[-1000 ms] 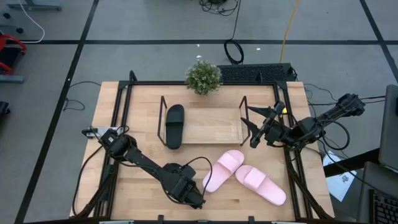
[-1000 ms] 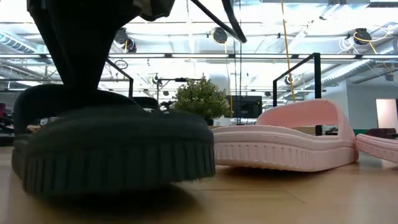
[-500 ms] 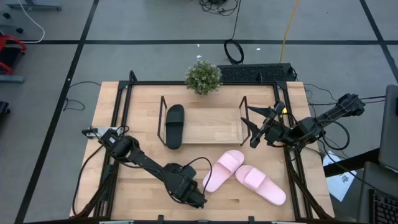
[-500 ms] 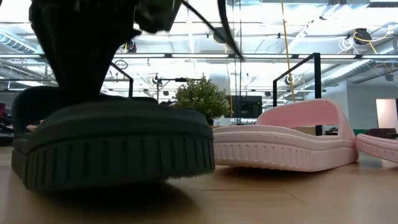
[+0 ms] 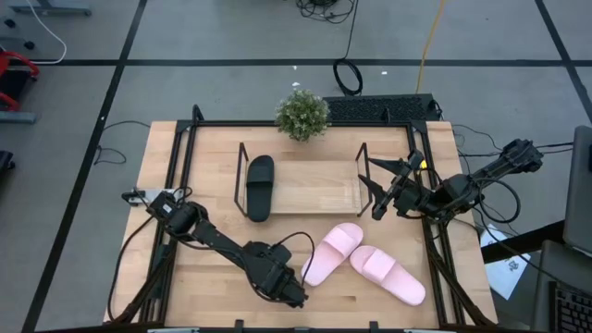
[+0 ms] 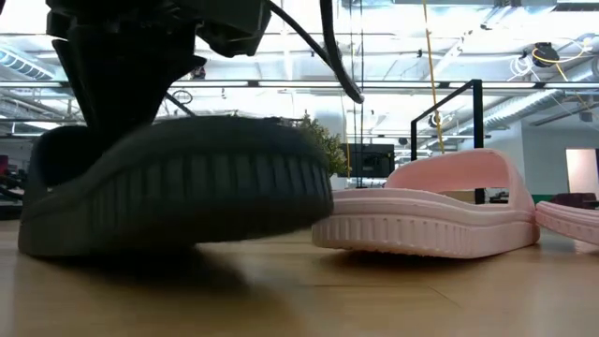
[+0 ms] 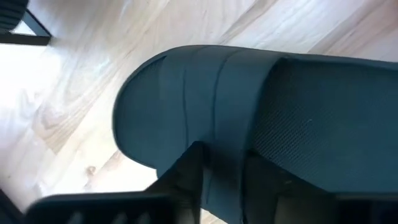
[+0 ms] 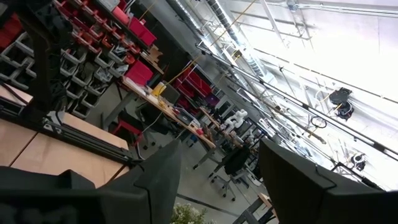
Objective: Pick and place slides into the shelf
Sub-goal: Put the black slide on the shelf
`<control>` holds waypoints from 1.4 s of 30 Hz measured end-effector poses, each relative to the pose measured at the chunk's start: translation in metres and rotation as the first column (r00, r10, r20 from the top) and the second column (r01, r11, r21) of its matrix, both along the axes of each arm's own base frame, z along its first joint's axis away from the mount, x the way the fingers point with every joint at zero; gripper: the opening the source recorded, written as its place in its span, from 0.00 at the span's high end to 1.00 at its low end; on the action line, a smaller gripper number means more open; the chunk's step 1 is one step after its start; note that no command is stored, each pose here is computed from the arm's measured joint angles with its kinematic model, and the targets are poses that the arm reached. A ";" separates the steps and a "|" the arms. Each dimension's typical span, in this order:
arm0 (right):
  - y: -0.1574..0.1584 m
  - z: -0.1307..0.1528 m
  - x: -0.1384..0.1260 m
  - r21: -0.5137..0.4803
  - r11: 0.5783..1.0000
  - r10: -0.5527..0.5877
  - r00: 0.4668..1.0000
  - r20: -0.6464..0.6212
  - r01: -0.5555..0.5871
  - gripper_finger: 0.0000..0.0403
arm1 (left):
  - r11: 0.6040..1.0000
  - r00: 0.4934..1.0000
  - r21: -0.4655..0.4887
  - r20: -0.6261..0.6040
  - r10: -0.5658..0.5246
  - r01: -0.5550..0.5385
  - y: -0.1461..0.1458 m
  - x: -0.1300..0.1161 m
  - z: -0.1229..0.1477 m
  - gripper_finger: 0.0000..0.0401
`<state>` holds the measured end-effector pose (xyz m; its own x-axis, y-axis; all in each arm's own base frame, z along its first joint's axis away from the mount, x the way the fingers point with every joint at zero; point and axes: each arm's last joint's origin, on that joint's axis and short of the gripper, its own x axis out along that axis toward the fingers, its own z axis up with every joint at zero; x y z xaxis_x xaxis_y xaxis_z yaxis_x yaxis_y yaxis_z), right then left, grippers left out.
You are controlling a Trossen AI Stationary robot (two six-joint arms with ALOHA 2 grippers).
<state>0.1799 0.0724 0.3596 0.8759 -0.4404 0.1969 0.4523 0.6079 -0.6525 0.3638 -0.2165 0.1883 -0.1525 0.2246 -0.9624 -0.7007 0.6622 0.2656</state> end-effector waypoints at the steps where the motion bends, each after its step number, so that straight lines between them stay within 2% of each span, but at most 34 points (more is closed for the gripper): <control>1: 0.000 0.000 0.000 0.000 1.000 0.000 1.000 0.000 0.000 0.49 | 1.000 1.000 0.004 -0.003 -0.003 0.003 0.000 0.000 0.000 0.84; 6: 0.000 0.000 0.000 0.000 1.000 0.000 1.000 0.000 0.000 0.49 | 1.000 1.000 0.014 -0.002 -0.016 0.016 0.001 0.000 -0.001 0.97; 12: 0.000 0.000 0.000 0.000 1.000 0.000 1.000 0.000 0.000 0.49 | 1.000 1.000 0.010 -0.015 -0.023 0.024 0.000 -0.001 0.001 0.99; 15: 0.000 0.000 0.000 0.000 1.000 0.000 1.000 0.000 0.000 0.49 | 0.999 0.999 0.011 -0.030 -0.041 0.042 -0.003 -0.001 0.010 0.99; 20: 0.000 0.000 0.000 0.000 1.000 0.000 1.000 0.001 0.000 0.49 | 0.993 0.988 -0.010 0.105 -0.114 0.115 -0.016 0.002 0.040 1.00; 26: 0.000 0.000 0.000 0.000 1.000 0.000 1.000 0.000 0.000 0.49 | 0.977 0.950 0.045 0.227 -0.213 0.209 -0.021 0.006 0.068 1.00; 30: 0.000 0.000 0.000 0.001 1.000 0.000 1.000 0.001 0.000 0.49 | 0.948 0.918 0.105 0.237 -0.317 0.300 -0.018 0.009 0.075 1.00; 34: 0.000 0.002 -0.001 0.011 1.000 0.000 1.000 0.021 0.000 0.49 | 0.901 0.882 0.168 0.199 -0.428 0.399 -0.009 0.014 0.075 1.00; 38: -0.001 0.006 -0.002 0.008 1.000 -0.007 0.999 0.049 0.007 0.49 | 0.869 0.857 0.199 0.168 -0.486 0.454 0.004 0.020 0.078 1.00; 42: -0.002 0.009 -0.004 0.011 1.000 -0.013 0.997 0.080 0.012 0.49 | 0.837 0.827 0.243 0.172 -0.535 0.491 0.016 0.019 0.095 1.00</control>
